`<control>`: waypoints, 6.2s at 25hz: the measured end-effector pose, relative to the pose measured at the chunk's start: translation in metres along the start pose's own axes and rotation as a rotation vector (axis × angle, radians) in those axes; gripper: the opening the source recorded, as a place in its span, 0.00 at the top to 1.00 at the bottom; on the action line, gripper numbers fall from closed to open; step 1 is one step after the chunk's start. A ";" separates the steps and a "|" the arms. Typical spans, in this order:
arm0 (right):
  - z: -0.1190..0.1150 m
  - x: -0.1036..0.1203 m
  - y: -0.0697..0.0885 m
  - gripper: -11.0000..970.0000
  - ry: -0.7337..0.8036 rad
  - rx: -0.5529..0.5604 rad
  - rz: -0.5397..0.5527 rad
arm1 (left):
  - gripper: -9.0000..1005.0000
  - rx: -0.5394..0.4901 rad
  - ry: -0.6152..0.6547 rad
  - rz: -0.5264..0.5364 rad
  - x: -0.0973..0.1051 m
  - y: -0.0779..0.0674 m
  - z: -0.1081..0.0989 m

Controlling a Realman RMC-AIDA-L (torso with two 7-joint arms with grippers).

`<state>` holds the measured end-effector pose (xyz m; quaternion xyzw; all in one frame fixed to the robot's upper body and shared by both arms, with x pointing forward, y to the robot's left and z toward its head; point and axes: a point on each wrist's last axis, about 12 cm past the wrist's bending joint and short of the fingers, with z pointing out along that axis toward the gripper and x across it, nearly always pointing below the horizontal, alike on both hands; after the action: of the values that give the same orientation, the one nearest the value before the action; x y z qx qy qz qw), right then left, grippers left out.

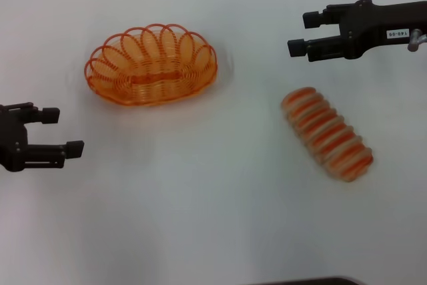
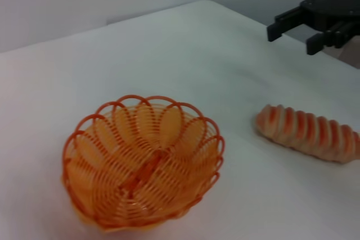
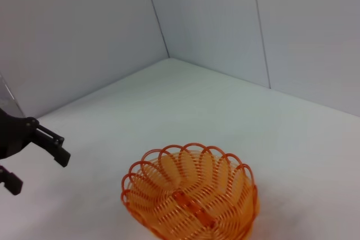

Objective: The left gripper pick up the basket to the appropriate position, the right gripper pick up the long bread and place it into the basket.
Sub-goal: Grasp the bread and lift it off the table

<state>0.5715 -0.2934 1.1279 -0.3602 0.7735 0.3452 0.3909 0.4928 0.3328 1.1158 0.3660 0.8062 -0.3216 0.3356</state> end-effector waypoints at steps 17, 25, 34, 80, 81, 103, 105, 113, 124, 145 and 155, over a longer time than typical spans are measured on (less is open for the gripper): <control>0.004 -0.010 -0.002 0.16 0.057 -0.008 -0.010 | 0.13 0.047 0.001 -0.033 0.007 -0.007 0.000; 0.005 -0.013 -0.002 0.16 0.066 -0.012 -0.018 | 0.13 0.049 0.000 -0.037 0.008 -0.007 0.000; 0.004 -0.016 -0.005 0.16 0.079 -0.008 0.005 | 0.13 0.051 0.002 -0.047 0.008 -0.007 0.000; 0.063 -0.095 0.024 0.16 0.899 0.230 0.260 | 0.13 0.076 0.022 -0.046 -0.002 -0.005 0.000; 0.066 -0.093 0.024 0.16 0.913 0.248 0.248 | 0.13 0.076 0.022 -0.046 -0.003 -0.005 0.000; 0.089 -0.074 0.027 0.16 0.993 0.259 0.254 | 0.13 0.086 0.031 -0.047 -0.001 -0.006 0.003; 0.091 -0.074 0.027 0.16 0.996 0.255 0.252 | 0.13 0.088 0.034 -0.047 -0.001 -0.007 0.003; 0.100 -0.068 0.029 0.16 1.024 0.246 0.236 | 0.13 0.095 0.034 -0.051 0.001 -0.007 0.004; 0.110 -0.065 0.031 0.16 1.053 0.246 0.212 | 0.13 0.090 0.035 -0.045 0.000 -0.006 0.004; 0.114 -0.063 0.032 0.41 1.054 0.235 0.195 | 0.13 0.078 0.037 -0.029 -0.004 -0.003 0.003; 0.114 -0.064 0.032 0.54 1.057 0.224 0.178 | 0.13 0.079 0.044 -0.027 -0.004 -0.002 0.003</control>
<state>0.6131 -0.1660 1.1388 -0.3738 0.9241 0.0647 -0.0457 0.4942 0.3274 1.1181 0.3754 0.8049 -0.3495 0.2986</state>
